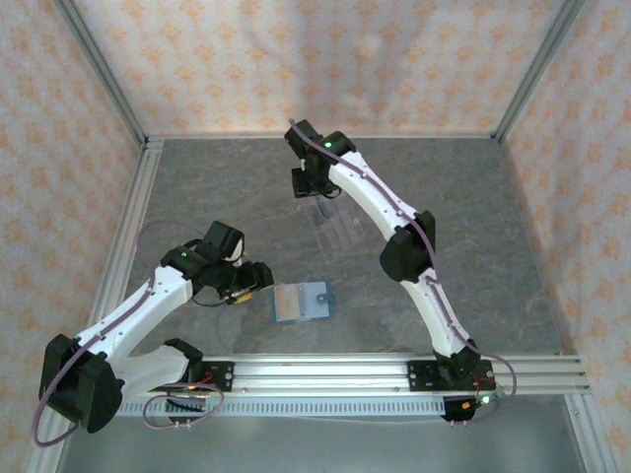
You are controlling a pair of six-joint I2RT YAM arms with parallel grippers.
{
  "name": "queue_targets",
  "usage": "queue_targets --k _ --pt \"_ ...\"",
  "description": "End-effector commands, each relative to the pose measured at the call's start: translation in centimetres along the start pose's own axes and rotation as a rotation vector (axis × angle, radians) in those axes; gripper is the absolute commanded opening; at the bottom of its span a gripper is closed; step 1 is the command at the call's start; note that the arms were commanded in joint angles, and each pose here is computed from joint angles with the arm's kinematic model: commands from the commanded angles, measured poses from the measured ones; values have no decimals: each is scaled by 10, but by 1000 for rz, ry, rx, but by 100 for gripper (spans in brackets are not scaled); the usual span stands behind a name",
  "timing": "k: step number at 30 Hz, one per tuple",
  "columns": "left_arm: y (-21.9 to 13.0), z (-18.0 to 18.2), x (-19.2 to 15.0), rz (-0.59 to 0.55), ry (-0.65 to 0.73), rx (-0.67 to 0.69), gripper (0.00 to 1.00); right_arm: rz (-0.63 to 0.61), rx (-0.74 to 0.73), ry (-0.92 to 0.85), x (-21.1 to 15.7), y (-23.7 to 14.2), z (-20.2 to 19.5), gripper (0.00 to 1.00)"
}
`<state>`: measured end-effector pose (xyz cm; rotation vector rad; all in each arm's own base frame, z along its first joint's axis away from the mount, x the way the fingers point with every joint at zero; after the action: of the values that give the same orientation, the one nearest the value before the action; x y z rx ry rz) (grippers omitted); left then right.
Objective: Put the credit cards into the card holder
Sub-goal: Pick up the credit card from the storage box.
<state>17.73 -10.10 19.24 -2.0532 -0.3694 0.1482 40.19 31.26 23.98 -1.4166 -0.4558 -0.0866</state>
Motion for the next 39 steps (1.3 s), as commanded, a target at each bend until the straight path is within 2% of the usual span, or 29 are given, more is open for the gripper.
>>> queue_targets --k 1,16,32,35,39 --pt "-4 -6 7 -23 21 -21 65 59 -112 -79 -8 7 -10 44" --pt "0 -7 11 -22 9 -8 65 107 -160 -115 -12 46 -13 31" --pt "-6 1 2 -44 -10 1 65 117 -143 -129 -13 55 -11 22" --pt "-7 2 1 -49 -15 1 65 122 -149 -135 -14 57 -11 16" --pt "-8 3 -1 -52 -18 2 65 110 -155 -143 -13 51 -12 0"
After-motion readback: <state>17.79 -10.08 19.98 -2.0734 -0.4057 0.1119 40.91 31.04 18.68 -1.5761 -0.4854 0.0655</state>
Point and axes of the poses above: each hand's point on the last joint's axis, 136 mm out from that joint toward the fingers, its own y axis out along the fingers, its own z axis along the line the jaws close on, x = y × z, the point moved 10 cm from there along -y, back along the fingers, and after that the axes turned 1 degree about y, right-handed, at the moved point
